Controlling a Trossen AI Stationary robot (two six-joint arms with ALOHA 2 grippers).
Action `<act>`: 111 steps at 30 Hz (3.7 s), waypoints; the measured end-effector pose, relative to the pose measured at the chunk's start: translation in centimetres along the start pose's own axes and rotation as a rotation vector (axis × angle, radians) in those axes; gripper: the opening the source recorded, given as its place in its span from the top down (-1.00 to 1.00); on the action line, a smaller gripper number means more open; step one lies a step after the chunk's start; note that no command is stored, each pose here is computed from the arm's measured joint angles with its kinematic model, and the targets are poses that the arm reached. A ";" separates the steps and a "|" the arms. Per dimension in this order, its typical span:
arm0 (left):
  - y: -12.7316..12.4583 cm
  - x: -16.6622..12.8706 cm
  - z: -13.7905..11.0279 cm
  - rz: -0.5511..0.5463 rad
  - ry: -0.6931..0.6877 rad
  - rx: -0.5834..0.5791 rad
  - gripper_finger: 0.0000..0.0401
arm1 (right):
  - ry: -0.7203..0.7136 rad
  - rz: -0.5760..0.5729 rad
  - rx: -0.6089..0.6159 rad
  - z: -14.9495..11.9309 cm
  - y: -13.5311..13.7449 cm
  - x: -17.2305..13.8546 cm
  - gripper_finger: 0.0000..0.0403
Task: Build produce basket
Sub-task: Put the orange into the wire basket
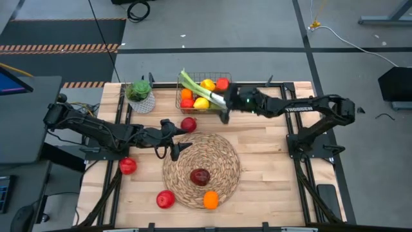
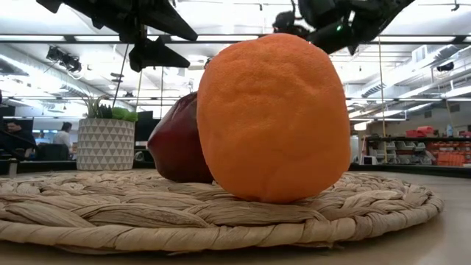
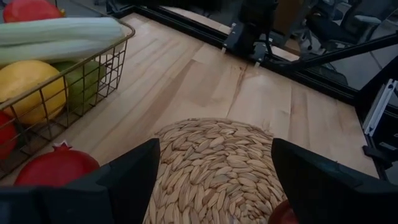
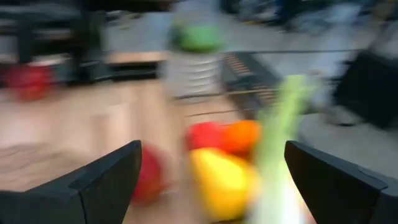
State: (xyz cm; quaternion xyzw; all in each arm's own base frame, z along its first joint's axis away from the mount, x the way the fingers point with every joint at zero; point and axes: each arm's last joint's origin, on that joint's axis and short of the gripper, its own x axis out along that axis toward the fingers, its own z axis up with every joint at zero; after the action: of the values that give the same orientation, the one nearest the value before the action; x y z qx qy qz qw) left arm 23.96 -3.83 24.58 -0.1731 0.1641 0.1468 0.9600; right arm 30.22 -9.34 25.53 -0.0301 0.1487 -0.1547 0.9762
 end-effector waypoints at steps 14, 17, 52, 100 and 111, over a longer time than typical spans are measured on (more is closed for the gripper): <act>0.0 0.0 0.0 0.000 0.001 -0.003 -0.56 | 0.204 0.429 -0.045 -2.0 13.3 -3.0 -0.98; 0.0 0.0 0.0 0.001 0.002 -0.004 -0.56 | 0.218 0.428 -0.066 -2.4 15.2 -3.6 -0.98; -10.0 -0.9 -5.9 -0.316 -0.145 -0.140 -0.56 | 0.142 0.562 0.162 -11.0 32.0 -9.6 -0.98; -10.4 -0.6 -6.7 -0.327 -0.142 -0.140 -0.56 | 0.082 0.301 0.153 -12.0 32.8 -6.9 -0.98; -10.4 -0.7 -6.7 -0.327 -0.143 -0.141 -0.56 | 0.087 0.330 0.157 -12.0 33.0 -6.9 -0.98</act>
State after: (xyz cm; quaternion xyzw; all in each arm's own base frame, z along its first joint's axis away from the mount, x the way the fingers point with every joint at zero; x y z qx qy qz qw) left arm 25.14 -15.85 21.88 -0.2537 0.0545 0.0118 0.9657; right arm 30.00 23.98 12.60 0.0778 0.1813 -0.0048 0.9803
